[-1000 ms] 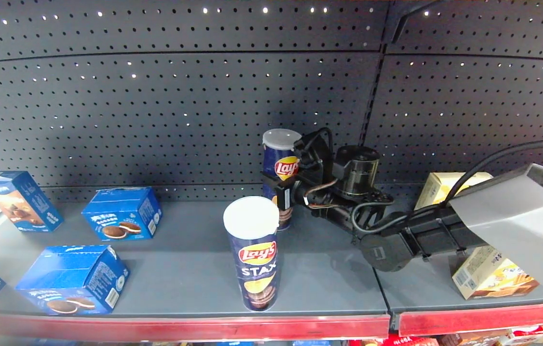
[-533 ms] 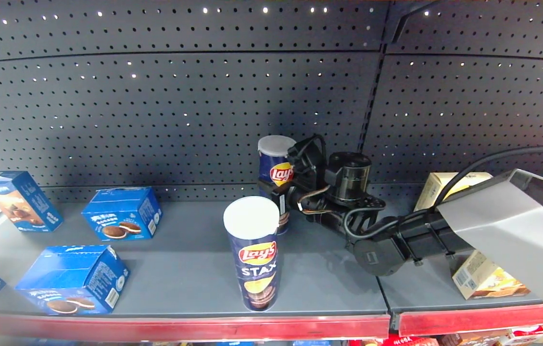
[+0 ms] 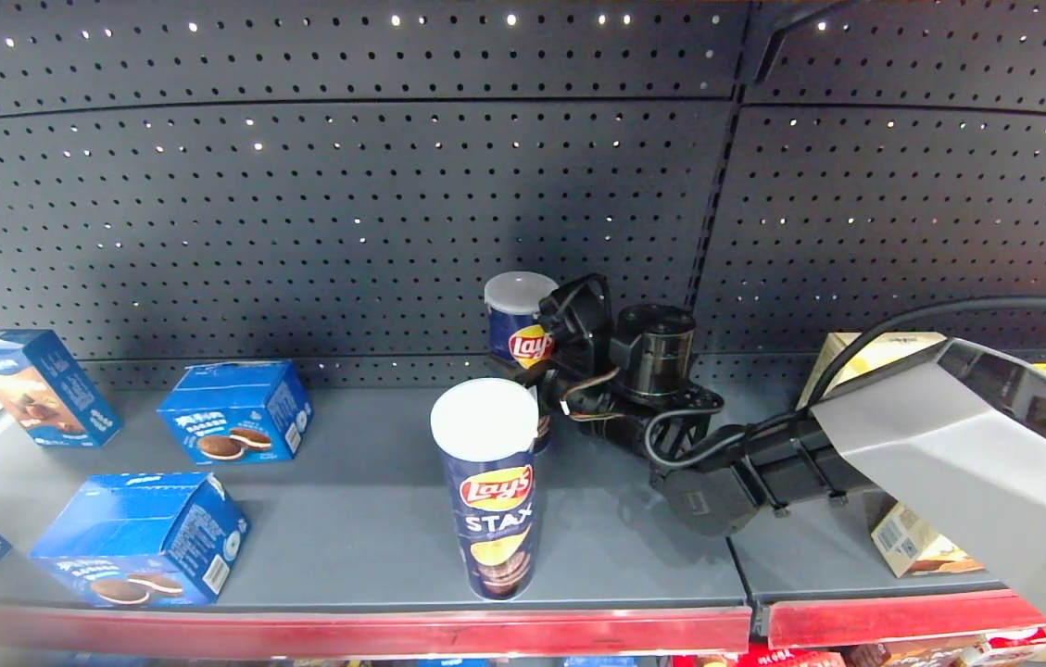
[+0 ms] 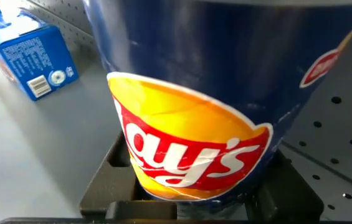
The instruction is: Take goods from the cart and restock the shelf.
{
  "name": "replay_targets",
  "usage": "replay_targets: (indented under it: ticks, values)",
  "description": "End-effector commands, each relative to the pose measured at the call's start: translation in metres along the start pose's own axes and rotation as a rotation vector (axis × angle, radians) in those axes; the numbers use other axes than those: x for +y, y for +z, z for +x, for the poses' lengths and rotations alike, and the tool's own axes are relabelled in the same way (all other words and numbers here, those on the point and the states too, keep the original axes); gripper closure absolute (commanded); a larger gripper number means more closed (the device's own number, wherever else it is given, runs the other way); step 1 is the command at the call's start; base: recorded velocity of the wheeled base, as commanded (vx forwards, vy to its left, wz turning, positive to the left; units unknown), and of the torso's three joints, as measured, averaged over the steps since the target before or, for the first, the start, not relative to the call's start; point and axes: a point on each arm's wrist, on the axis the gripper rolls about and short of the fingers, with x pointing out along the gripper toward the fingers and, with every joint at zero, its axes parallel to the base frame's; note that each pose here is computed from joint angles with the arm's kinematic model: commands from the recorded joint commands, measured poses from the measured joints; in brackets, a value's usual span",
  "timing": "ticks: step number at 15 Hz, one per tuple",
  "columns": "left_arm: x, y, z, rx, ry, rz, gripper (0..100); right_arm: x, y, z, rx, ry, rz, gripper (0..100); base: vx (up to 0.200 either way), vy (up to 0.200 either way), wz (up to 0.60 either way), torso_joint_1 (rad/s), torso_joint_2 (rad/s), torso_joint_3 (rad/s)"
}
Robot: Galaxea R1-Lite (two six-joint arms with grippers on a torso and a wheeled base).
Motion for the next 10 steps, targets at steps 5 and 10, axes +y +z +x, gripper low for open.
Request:
replay_targets:
  ticks: [5, 10]
  values:
    - [0.0000, 0.0000, 0.0001, 0.002, 0.001, 0.000, 0, -0.0014, -0.0023, 0.0031, 0.001, -0.003, -0.001, 100, 0.000, 0.000, 0.00, 0.000, 0.00, 0.000]
    - [0.0000, 0.0000, 0.0001, 0.002, 0.001, 0.000, 0, 0.0022, -0.0089, 0.0025, 0.020, 0.005, -0.019, 100, 0.000, 0.000, 0.00, 0.000, 0.00, 0.000]
